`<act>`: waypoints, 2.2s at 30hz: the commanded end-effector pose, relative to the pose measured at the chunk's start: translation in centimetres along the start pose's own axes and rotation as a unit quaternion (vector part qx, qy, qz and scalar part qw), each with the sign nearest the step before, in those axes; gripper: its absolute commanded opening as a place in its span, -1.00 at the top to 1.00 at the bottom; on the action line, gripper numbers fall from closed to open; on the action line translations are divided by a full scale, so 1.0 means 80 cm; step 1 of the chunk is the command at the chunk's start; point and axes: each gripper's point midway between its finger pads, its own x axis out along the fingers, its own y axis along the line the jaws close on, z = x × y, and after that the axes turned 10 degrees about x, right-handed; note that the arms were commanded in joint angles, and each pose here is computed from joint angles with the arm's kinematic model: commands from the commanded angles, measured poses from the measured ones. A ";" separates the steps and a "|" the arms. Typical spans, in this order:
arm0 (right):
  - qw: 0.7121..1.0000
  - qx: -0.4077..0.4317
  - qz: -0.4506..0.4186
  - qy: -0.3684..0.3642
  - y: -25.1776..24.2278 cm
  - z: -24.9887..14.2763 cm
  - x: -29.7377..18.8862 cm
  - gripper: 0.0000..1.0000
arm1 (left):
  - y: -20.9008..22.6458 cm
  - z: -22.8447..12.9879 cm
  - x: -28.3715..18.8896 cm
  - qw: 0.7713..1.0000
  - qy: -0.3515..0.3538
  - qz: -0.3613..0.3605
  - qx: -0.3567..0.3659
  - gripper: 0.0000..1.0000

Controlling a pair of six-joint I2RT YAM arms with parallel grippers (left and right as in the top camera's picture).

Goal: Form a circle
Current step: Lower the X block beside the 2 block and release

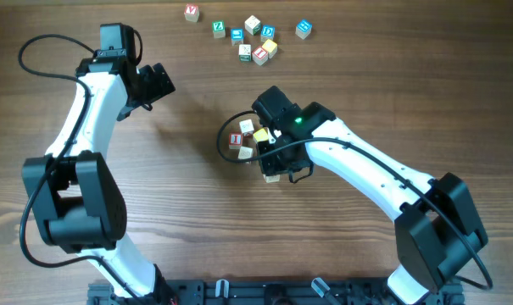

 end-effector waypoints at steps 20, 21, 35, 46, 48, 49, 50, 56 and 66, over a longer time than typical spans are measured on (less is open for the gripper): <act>1.000 -0.014 -0.009 0.000 -0.003 -0.004 0.001 0.62 | 0.000 0.009 -0.011 1.000 -0.014 -0.004 0.000 -1.00; 1.000 -0.016 -0.009 0.001 -0.003 -0.005 0.001 0.62 | 0.000 0.009 -0.011 1.000 -0.014 -0.004 0.000 -1.00; 1.000 -0.016 -0.003 -0.007 0.002 0.004 0.011 0.62 | 0.000 0.009 -0.011 1.000 -0.014 -0.004 0.000 -1.00; 1.000 0.003 -0.012 0.000 0.000 0.017 0.056 0.62 | 0.000 0.009 -0.011 1.000 -0.014 -0.004 0.000 -1.00; 1.000 0.004 -0.015 0.002 -0.002 0.017 0.062 0.63 | 0.000 0.009 -0.011 1.000 -0.014 -0.004 0.000 -1.00; 1.000 0.006 -0.017 0.004 -0.003 0.017 0.064 0.62 | 0.000 0.009 -0.011 1.000 -0.014 -0.004 0.000 -1.00; 1.000 0.008 -0.019 0.004 -0.004 0.017 0.065 0.62 | 0.000 0.009 -0.011 1.000 -0.014 -0.004 0.000 -1.00; 1.000 0.017 -0.024 -0.005 -0.006 0.021 0.065 0.58 | 0.000 0.009 -0.011 1.000 -0.014 -0.004 0.000 -1.00; 0.998 0.038 -0.034 -0.025 -0.009 0.031 0.065 0.40 | 0.000 0.009 -0.011 1.000 -0.014 -0.004 0.000 -1.00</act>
